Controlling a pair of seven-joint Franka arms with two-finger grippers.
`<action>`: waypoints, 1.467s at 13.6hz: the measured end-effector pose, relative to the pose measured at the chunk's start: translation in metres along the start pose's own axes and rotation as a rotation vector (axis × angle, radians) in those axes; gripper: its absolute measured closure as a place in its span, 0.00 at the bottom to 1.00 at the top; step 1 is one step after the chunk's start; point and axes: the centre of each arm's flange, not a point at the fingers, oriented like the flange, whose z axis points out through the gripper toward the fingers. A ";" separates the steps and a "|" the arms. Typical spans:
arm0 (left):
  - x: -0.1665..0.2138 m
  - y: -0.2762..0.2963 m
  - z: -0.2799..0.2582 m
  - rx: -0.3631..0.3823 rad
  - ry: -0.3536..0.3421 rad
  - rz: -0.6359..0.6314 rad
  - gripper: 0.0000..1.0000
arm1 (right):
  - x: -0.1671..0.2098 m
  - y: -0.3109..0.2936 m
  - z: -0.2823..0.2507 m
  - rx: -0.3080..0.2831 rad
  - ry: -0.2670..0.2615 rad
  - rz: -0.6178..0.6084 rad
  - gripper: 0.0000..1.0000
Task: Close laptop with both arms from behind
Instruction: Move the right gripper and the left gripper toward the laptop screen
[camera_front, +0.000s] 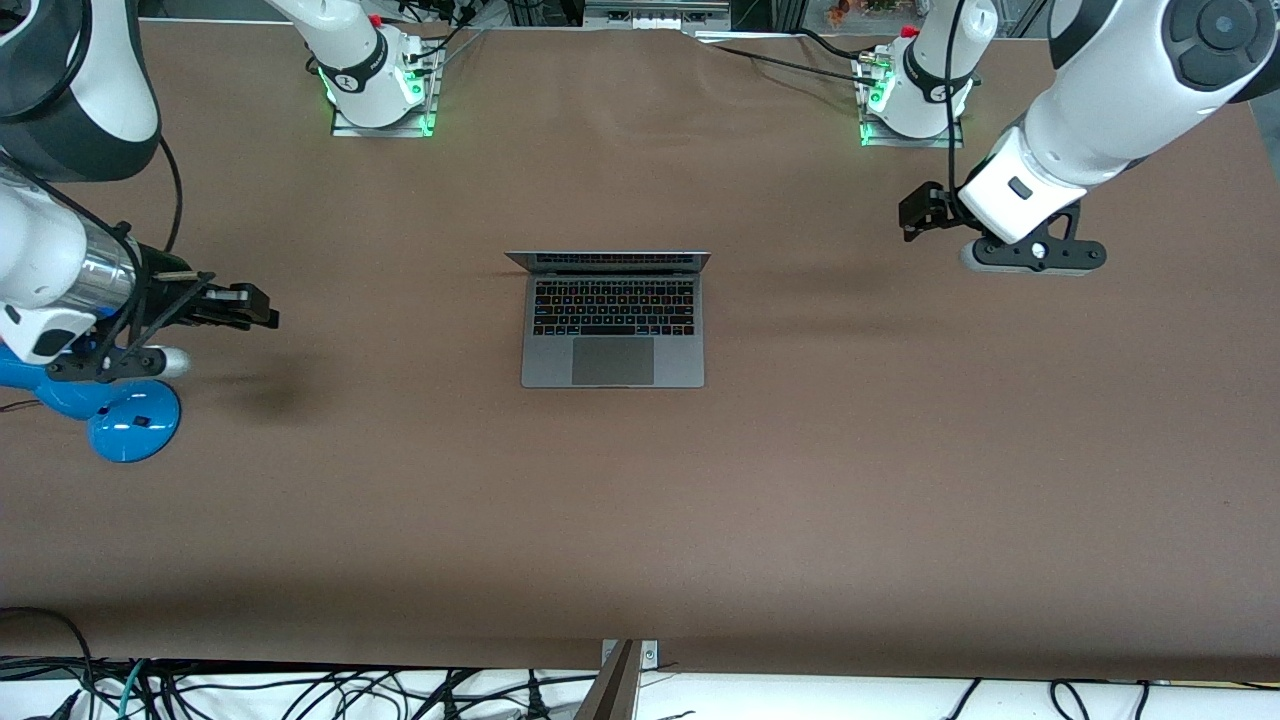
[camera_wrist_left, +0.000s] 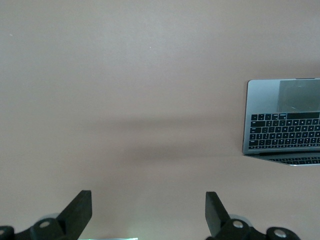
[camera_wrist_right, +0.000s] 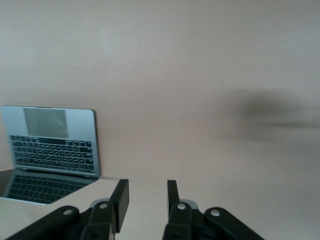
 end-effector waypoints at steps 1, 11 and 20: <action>-0.002 0.007 0.000 -0.004 -0.002 -0.006 0.00 | 0.001 -0.005 0.006 0.008 -0.015 -0.004 0.69; -0.032 0.082 0.008 -0.039 -0.032 -0.074 0.10 | -0.035 -0.158 0.072 0.089 -0.261 0.062 0.99; -0.046 0.162 0.047 -0.062 -0.054 -0.198 0.74 | -0.053 -0.230 0.162 -0.016 -0.415 0.094 0.99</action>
